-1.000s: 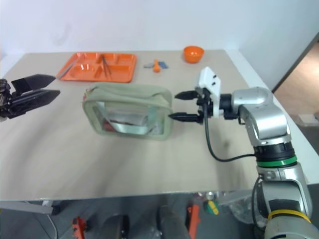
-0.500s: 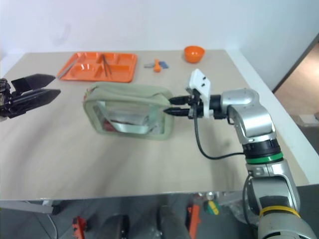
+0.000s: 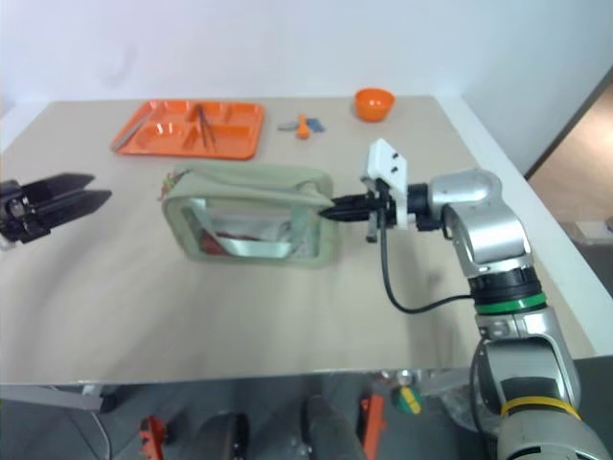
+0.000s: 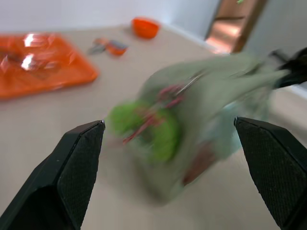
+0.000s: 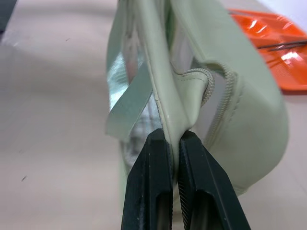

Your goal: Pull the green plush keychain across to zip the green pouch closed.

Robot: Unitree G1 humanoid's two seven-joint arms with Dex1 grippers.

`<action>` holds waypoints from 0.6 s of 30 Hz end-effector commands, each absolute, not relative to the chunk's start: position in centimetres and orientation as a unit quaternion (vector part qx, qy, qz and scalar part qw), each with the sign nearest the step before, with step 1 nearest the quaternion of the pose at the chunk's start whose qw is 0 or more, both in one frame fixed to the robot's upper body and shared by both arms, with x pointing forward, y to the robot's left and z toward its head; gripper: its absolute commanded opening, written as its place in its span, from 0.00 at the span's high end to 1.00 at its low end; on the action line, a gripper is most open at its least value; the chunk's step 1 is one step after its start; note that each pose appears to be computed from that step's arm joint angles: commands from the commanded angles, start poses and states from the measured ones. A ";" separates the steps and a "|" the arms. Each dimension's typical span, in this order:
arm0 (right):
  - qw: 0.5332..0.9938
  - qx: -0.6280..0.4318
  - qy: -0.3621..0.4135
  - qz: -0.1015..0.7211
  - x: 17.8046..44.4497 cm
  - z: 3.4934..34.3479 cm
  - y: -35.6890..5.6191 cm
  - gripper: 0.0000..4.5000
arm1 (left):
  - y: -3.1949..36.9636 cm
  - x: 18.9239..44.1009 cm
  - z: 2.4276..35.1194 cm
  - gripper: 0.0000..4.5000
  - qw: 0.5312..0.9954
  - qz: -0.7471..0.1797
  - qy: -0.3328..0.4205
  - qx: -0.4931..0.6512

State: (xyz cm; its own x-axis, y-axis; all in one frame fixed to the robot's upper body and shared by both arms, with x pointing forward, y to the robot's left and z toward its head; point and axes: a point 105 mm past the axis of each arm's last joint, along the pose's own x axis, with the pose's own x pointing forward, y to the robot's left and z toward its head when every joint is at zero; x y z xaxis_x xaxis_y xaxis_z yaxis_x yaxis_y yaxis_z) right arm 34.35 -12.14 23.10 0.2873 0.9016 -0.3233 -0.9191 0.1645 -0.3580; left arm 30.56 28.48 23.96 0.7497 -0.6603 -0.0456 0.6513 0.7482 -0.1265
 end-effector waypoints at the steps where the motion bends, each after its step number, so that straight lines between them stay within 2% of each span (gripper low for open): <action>1: 0.756 -0.264 0.009 0.599 34.0 24.3 -12.8 0.99 | 28.8 31.1 24.1 0.00 0.937 -0.344 0.039 -0.037; 11: 0.752 -0.262 -0.002 0.605 33.6 25.0 -12.7 0.99 | 26.5 33.7 22.9 0.00 0.931 -0.358 0.047 -0.045; 18: 0.756 -0.260 -0.008 0.600 33.4 25.2 -12.7 0.99 | 26.4 36.6 21.2 0.00 0.943 -0.323 0.059 -0.058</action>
State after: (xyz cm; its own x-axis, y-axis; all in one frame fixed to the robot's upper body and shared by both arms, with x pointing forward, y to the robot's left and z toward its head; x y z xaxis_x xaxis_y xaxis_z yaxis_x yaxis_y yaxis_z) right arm 33.97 -12.67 23.51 0.2717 0.9009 -0.3384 -0.9244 0.1464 -0.3523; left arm 36.11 25.86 20.30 0.7620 -0.6402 -0.0979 0.6188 0.7643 -0.1812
